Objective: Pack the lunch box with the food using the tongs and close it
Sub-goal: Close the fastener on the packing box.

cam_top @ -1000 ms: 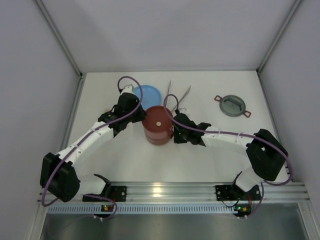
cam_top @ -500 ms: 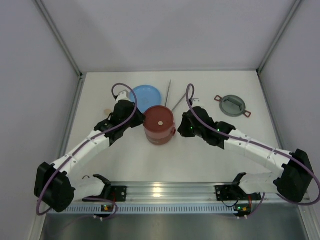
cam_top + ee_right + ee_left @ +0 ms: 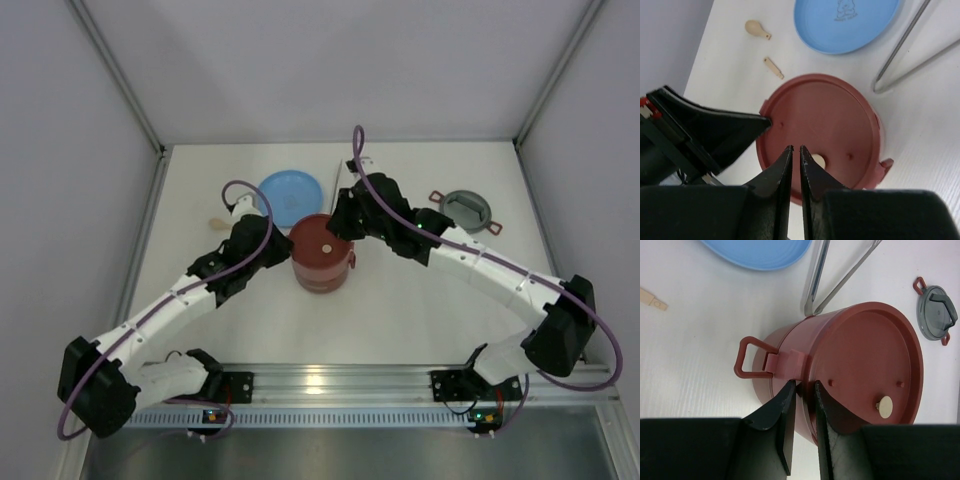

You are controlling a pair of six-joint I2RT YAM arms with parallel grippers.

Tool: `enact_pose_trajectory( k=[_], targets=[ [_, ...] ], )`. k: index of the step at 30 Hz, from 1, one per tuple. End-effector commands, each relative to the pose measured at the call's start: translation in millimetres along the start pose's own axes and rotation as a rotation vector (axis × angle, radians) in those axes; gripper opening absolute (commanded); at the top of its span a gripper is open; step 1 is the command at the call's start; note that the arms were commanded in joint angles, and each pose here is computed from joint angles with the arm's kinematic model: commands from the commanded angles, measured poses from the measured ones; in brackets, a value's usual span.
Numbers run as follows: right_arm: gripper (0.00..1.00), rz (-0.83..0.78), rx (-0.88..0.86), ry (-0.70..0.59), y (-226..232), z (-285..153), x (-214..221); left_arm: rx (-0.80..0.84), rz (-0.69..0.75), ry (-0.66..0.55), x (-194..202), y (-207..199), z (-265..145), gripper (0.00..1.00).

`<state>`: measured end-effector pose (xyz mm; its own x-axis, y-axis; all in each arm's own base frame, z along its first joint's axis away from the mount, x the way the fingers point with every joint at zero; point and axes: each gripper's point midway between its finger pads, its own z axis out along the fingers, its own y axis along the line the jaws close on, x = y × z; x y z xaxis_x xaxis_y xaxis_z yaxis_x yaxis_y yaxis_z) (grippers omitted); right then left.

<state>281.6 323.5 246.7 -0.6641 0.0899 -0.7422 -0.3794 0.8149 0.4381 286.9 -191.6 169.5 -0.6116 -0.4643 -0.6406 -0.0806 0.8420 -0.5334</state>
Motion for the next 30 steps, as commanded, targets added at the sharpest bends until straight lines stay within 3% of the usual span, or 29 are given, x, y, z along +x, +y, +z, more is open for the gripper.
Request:
enact_pose_trajectory(
  k=[1, 10, 17, 23, 28, 30],
  targets=[
    [0.1, -0.031, -0.008, 0.001, 6, 12, -12, -0.164, 0.075, 0.223, 69, 49, -8, 0.25],
    [0.08, -0.026, 0.094, 0.12, -25, 64, 35, -0.17, 0.079, 0.213, 73, 48, -12, 0.25],
    [0.06, -0.027, 0.178, 0.228, -54, 80, 79, -0.159, 0.082, 0.195, 67, 45, -18, 0.25],
    [0.06, -0.031, 0.188, 0.247, -60, 77, 89, -0.098, 0.072, 0.083, 33, 24, -29, 0.28],
    [0.06, -0.042, 0.195, 0.257, -63, 77, 92, -0.035, 0.05, -0.074, -17, -1, -53, 0.36],
    [0.06, -0.044, 0.195, 0.259, -63, 77, 92, -0.092, 0.065, -0.11, -29, 6, -60, 0.41]
  ],
)
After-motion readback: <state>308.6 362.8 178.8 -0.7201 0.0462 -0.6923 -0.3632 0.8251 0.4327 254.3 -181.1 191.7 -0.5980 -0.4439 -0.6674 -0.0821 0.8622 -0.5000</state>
